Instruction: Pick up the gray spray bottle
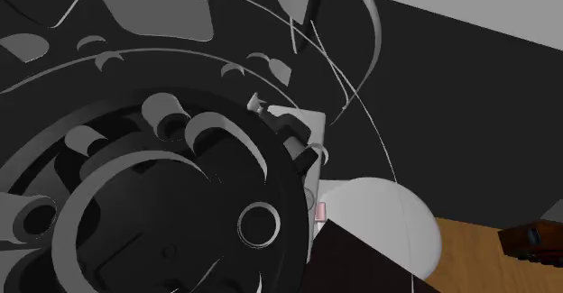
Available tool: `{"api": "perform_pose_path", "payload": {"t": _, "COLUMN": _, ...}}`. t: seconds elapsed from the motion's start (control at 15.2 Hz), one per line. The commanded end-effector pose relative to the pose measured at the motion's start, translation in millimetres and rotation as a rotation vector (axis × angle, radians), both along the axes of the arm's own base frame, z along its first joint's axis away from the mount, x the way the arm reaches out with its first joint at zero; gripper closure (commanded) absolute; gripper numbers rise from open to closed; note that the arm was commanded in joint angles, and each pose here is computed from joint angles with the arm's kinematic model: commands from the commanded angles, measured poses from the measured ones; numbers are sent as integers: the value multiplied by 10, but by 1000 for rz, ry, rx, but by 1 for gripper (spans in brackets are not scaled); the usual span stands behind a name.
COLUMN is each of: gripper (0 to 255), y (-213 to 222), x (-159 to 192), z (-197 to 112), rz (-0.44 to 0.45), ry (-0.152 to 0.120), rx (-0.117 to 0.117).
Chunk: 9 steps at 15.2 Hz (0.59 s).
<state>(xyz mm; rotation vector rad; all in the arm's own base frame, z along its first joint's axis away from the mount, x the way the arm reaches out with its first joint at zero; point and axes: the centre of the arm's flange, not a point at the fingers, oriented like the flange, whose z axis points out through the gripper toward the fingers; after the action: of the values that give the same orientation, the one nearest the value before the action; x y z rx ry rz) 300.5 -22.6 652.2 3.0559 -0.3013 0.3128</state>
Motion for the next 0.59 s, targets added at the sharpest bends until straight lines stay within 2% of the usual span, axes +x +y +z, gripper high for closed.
{"api": "perform_pose_path", "payload": {"t": 0.0, "gripper": 0, "y": 0, "x": 0, "z": 0, "rz": 0, "ry": 0, "rx": 0}}
{"api": "perform_pose_path", "payload": {"t": 0.53, "gripper": 0, "y": -817, "x": 154, "z": -703, "rz": 116, "ry": -27, "rx": 7}}
